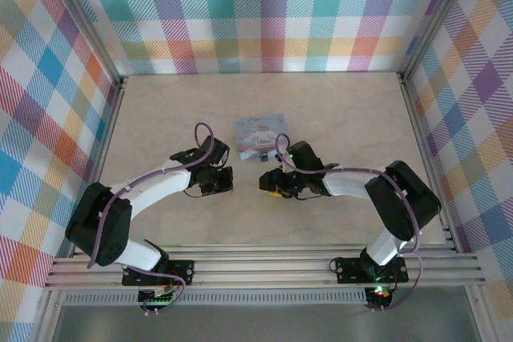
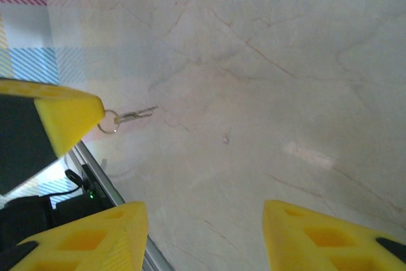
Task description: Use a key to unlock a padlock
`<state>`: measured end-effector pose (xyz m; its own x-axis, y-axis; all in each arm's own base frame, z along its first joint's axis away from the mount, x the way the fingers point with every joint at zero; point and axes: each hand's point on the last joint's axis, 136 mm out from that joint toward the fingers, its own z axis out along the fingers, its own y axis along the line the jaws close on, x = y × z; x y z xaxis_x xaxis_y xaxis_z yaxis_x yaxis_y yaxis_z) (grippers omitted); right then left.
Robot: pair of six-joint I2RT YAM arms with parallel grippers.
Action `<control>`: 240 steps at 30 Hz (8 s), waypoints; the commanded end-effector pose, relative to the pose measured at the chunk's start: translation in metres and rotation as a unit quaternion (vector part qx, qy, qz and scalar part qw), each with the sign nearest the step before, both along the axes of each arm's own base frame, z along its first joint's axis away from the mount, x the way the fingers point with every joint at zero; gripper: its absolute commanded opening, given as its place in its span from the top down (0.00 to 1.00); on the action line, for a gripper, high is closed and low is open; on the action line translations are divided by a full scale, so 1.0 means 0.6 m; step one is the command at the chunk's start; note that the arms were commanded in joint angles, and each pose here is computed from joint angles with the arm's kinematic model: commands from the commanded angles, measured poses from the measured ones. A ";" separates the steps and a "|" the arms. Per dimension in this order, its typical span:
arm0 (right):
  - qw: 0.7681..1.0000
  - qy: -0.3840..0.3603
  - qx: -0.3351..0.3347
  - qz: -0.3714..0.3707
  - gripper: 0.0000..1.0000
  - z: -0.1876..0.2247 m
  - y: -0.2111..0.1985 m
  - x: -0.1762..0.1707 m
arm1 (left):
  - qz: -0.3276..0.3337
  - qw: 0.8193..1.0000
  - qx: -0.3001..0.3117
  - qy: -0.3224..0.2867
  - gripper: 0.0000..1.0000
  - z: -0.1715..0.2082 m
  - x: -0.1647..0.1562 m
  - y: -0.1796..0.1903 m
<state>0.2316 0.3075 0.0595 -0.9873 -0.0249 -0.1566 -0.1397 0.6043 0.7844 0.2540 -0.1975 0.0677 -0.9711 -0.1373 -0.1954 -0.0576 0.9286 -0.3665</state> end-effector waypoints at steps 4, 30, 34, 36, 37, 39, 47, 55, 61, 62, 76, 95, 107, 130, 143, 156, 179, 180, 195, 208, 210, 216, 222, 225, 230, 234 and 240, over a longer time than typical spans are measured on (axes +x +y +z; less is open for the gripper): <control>0.972 -0.215 0.054 0.075 0.59 0.076 0.004 0.001 | -0.051 0.997 -0.057 -0.011 1.00 0.084 0.001 -0.045; 0.818 -0.514 0.099 0.238 0.52 0.153 0.085 -0.023 | -0.070 0.979 -0.187 -0.034 1.00 0.223 -0.024 -0.089; 0.810 -0.531 0.099 0.228 0.54 0.156 0.093 -0.014 | -0.072 0.977 -0.198 -0.033 1.00 0.226 -0.023 -0.095; 0.806 -0.539 0.099 0.222 0.55 0.155 0.095 -0.009 | -0.076 0.975 -0.207 -0.030 1.00 0.226 -0.025 -0.100; 0.805 -0.541 0.102 0.220 0.56 0.157 0.096 -0.008 | -0.076 0.975 -0.208 -0.027 1.00 0.225 -0.024 -0.101; 0.803 -0.544 0.107 0.220 0.60 0.161 0.098 -0.008 | -0.075 0.976 -0.205 -0.023 1.00 0.220 -0.025 -0.101; 0.800 -0.545 0.105 0.230 0.85 0.162 0.092 -0.018 | -0.060 0.978 -0.197 -0.019 1.00 0.206 -0.023 -0.095; 0.799 -0.543 0.102 0.236 0.79 0.162 0.081 -0.031 | -0.057 0.981 -0.183 -0.010 1.00 0.190 -0.021 -0.091; 0.791 -0.546 0.102 0.255 0.97 0.163 0.079 -0.042 | -0.057 0.981 -0.184 -0.014 1.00 0.189 -0.018 -0.093; 0.790 -0.549 0.102 0.256 1.00 0.165 0.078 -0.041 | -0.058 0.981 -0.183 -0.012 1.00 0.188 -0.019 -0.093; 0.812 -0.437 0.070 0.380 1.00 0.165 0.029 -0.111 | -0.156 0.955 -0.204 -0.147 0.81 0.247 -0.015 -0.100; 0.827 -0.370 0.138 0.400 1.00 0.242 0.006 -0.141 | -0.394 0.840 -0.259 -0.268 0.45 0.272 -0.113 -0.163; 0.834 -0.364 0.139 0.390 1.00 0.235 0.005 -0.129 | -0.413 0.852 -0.242 -0.213 0.58 0.232 -0.126 -0.173; 0.933 -0.337 0.101 0.074 0.55 0.263 -0.052 0.003 | -0.062 0.891 -0.363 -0.267 1.00 0.267 -0.007 -0.100; 0.946 -0.251 0.205 0.026 0.57 0.319 -0.016 0.029 | -0.073 0.852 -0.454 -0.249 1.00 0.323 -0.005 -0.134; 0.940 -0.233 0.243 0.054 0.61 0.337 0.001 0.024 | -0.070 0.844 -0.470 -0.249 1.00 0.337 -0.005 -0.136; 0.931 -0.236 0.261 0.099 1.00 0.340 0.005 0.000 | -0.077 0.844 -0.475 -0.237 1.00 0.342 -0.009 -0.141; 0.931 -0.240 0.258 0.101 1.00 0.340 0.005 -0.001 | -0.080 0.848 -0.468 -0.235 1.00 0.338 -0.010 -0.140; 0.931 -0.286 0.143 0.178 1.00 0.335 -0.025 -0.038 | -0.151 0.890 -0.350 -0.251 0.79 0.307 -0.036 -0.121; 0.910 -0.298 -0.046 0.284 1.00 0.284 -0.072 -0.029 | -0.141 0.938 -0.151 -0.278 0.35 0.260 -0.032 -0.033; 0.905 -0.294 -0.056 0.301 1.00 0.279 -0.075 -0.031 | -0.170 0.933 -0.153 -0.278 0.34 0.251 -0.042 -0.039; 0.881 -0.292 -0.095 0.359 1.00 0.257 -0.087 -0.042 | -0.230 0.893 -0.223 -0.315 0.33 0.267 -0.060 -0.077; 0.862 -0.303 -0.092 0.395 1.00 0.259 -0.085 -0.054 | -0.277 0.838 -0.285 -0.373 0.33 0.279 -0.087 -0.105; 0.854 -0.317 -0.063 0.408 1.00 0.270 -0.079 -0.070 | -0.308 0.818 -0.296 -0.386 0.33 0.277 -0.103 -0.123; 0.843 -0.327 -0.038 0.425 1.00 0.277 -0.076 -0.093 | -0.354 0.790 -0.294 -0.404 0.33 0.279 -0.125 -0.154; 0.840 -0.324 -0.022 0.435 1.00 0.282 -0.073 -0.108 | -0.370 0.776 -0.294 -0.417 0.37 0.277 -0.130 -0.175; 0.833 -0.326 -0.008 0.447 1.00 0.286 -0.070 -0.124 | -0.373 0.770 -0.291 -0.429 0.43 0.276 -0.127 -0.185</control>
